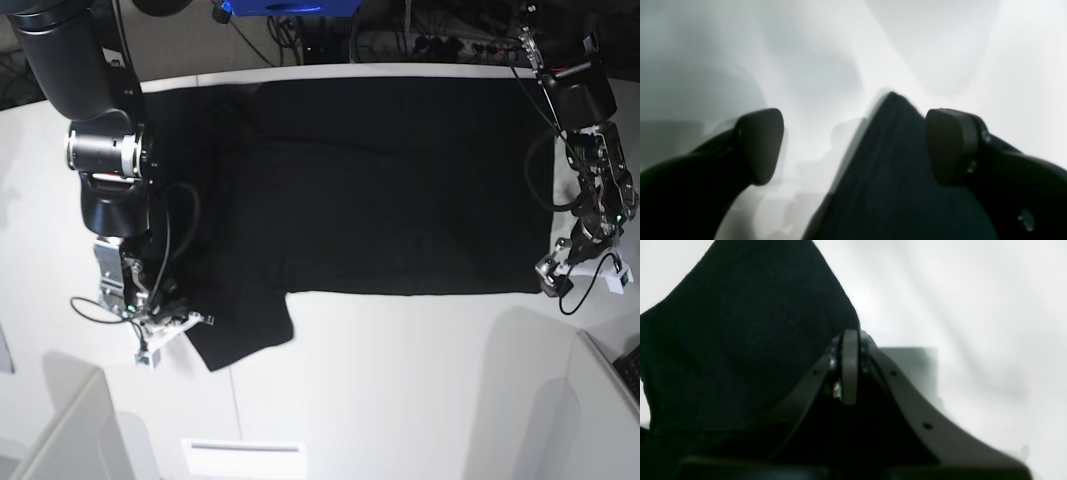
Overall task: Fold the T-shirt properly
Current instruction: 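Move the left gripper to the other hem corner and grasp it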
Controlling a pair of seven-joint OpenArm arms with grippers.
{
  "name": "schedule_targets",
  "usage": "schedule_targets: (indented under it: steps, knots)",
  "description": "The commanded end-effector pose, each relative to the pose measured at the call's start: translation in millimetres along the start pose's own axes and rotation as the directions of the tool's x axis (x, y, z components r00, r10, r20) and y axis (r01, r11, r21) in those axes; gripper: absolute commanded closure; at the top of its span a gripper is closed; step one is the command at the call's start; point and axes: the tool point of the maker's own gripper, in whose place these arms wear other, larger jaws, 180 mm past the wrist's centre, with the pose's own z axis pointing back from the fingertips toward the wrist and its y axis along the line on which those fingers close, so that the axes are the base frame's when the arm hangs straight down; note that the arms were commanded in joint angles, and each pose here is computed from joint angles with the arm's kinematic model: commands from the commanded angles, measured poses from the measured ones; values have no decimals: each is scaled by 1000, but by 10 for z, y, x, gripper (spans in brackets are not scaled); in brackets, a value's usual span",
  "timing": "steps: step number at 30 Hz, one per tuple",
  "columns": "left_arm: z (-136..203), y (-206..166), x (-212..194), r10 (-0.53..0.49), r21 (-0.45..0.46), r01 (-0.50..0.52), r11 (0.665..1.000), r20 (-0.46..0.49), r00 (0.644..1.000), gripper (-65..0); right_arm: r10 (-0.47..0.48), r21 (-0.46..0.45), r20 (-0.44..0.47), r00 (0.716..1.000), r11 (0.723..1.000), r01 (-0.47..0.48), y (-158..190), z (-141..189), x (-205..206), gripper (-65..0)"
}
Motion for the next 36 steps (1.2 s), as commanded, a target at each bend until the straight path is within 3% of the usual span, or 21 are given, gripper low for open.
schedule_targets:
  steps: [1, 11, 15, 21, 24, 32, 36]
  knots:
    - [24, -32, 260, -12, -4, 12, 1000, 55, 998, -650, 8, -3, -14, 1000, 1000, -8, -10, 23, 57, 0]
    - [-382, -499, 51, -87, -35, 84, 996, -85, 993, -648, 8, -3, -16, 1000, 1000, -8, -10, 24, 54, 0]
    - [-466, -612, -27, -137, -36, 133, 990, -125, 983, -563, 8, -3, -14, 1000, 1000, -8, -10, 23, 57, 0]
    - [-494, -582, -140, -156, -27, 153, 988, -156, 975, -538, 8, -5, -14, 1000, 1000, -8, -20, 25, 58, 0]
    - [-496, -570, -174, -156, -26, 154, 988, -163, 974, -436, 8, -5, -14, 1000, 1000, -8, -20, 25, 58, 0]
    - [-486, -492, -283, -162, -18, 161, 987, -180, 970, 0, 8, -5, -17, 1000, 1000, -8, -23, 22, 39, 0]
    - [-469, -474, -298, -164, -20, 163, 986, -178, 970, 0, 12, -3, 6, 1000, 1000, -12, -10, 45, 115, 0]
